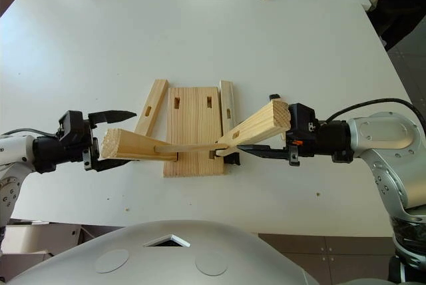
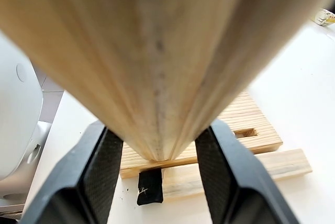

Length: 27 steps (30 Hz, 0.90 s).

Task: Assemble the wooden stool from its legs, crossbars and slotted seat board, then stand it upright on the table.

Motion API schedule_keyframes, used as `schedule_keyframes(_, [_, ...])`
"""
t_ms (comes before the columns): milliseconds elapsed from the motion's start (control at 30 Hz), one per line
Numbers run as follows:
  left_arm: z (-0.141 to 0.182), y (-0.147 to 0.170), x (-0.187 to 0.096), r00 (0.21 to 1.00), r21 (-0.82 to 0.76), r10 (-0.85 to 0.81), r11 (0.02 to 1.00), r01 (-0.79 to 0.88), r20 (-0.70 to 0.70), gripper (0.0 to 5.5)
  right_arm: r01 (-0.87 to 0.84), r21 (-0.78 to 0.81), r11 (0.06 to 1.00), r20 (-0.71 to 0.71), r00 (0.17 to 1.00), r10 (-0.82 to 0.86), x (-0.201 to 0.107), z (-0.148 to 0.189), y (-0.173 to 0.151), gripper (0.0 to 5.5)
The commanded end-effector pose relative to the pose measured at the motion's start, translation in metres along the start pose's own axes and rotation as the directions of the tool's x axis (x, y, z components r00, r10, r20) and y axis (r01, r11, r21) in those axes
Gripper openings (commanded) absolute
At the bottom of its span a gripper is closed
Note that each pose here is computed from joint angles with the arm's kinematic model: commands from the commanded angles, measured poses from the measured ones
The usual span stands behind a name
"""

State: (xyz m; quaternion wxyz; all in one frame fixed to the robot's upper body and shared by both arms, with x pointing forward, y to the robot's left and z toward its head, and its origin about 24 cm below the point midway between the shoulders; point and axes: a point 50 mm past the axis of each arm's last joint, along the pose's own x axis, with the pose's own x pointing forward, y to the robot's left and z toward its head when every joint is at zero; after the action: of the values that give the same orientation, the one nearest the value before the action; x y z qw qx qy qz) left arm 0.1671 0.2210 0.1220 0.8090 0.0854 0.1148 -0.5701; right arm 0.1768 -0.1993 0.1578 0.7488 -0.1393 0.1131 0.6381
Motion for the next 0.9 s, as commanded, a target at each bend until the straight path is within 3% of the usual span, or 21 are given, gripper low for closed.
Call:
schedule_keyframes(33, [-0.006, -0.005, -0.015, 0.994, 0.012, -0.045, 0.999, 0.046, -0.102, 4.58, 0.018, -0.017, 1.000, 0.008, 1.000, -0.018, -0.001, 0.001, 0.003, 2.02])
schedule_keyframes(333, [-0.026, -0.021, -0.008, 0.980, 0.003, -0.111, 0.994, 0.113, -0.164, 4.58, 0.043, -0.017, 0.999, 0.043, 0.998, -0.042, 0.008, -0.006, 0.006, 2.02])
schedule_keyframes(900, [-0.022, -0.005, 0.004, 0.987, 0.046, -0.063, 0.996, 0.070, -0.145, 4.58, -0.043, -0.023, 0.999, -0.008, 0.999, 0.043, 0.008, -0.016, 0.013, 2.02])
